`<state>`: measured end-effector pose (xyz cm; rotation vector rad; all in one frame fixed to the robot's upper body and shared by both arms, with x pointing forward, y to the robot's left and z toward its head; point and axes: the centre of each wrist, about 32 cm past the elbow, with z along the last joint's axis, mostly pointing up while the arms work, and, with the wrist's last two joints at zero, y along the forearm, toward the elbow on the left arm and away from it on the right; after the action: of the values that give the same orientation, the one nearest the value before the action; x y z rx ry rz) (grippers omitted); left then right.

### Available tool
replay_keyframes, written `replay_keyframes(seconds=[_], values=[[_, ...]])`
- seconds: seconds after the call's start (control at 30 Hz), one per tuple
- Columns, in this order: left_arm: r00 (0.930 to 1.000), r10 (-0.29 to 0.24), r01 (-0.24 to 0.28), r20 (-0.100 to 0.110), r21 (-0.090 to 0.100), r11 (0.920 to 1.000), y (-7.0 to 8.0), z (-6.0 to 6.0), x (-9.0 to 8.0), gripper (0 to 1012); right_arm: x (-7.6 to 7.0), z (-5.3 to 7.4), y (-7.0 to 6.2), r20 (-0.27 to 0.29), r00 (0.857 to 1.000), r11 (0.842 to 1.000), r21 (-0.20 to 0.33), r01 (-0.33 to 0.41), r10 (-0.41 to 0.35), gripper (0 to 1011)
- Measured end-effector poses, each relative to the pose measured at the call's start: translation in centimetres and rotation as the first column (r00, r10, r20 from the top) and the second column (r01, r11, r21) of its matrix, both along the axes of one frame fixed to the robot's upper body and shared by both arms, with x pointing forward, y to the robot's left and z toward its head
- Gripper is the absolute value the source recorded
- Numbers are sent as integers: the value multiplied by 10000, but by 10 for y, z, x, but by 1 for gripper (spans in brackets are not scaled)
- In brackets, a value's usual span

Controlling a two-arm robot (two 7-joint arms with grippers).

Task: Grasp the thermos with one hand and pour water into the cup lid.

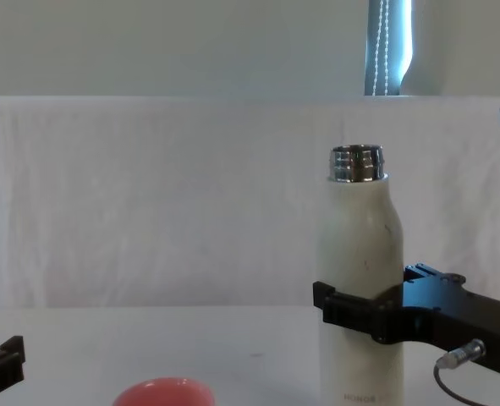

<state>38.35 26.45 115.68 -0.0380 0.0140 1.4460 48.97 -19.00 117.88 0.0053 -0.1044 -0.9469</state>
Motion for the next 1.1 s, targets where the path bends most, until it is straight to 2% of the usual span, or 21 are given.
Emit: replay_keyframes(seconds=[0.33, 1.1], values=[[10000, 1, -1, 0, 0, 10000, 0, 0, 0, 1001, 5, -5, -4, -346, 9993, 9991, 400, 173, -160, 959], [10000, 0, 0, 0, 0, 10000, 0, 0, 0, 1001, 7, -7, -3, -548, 9984, 9983, 554, 195, -165, 959]])
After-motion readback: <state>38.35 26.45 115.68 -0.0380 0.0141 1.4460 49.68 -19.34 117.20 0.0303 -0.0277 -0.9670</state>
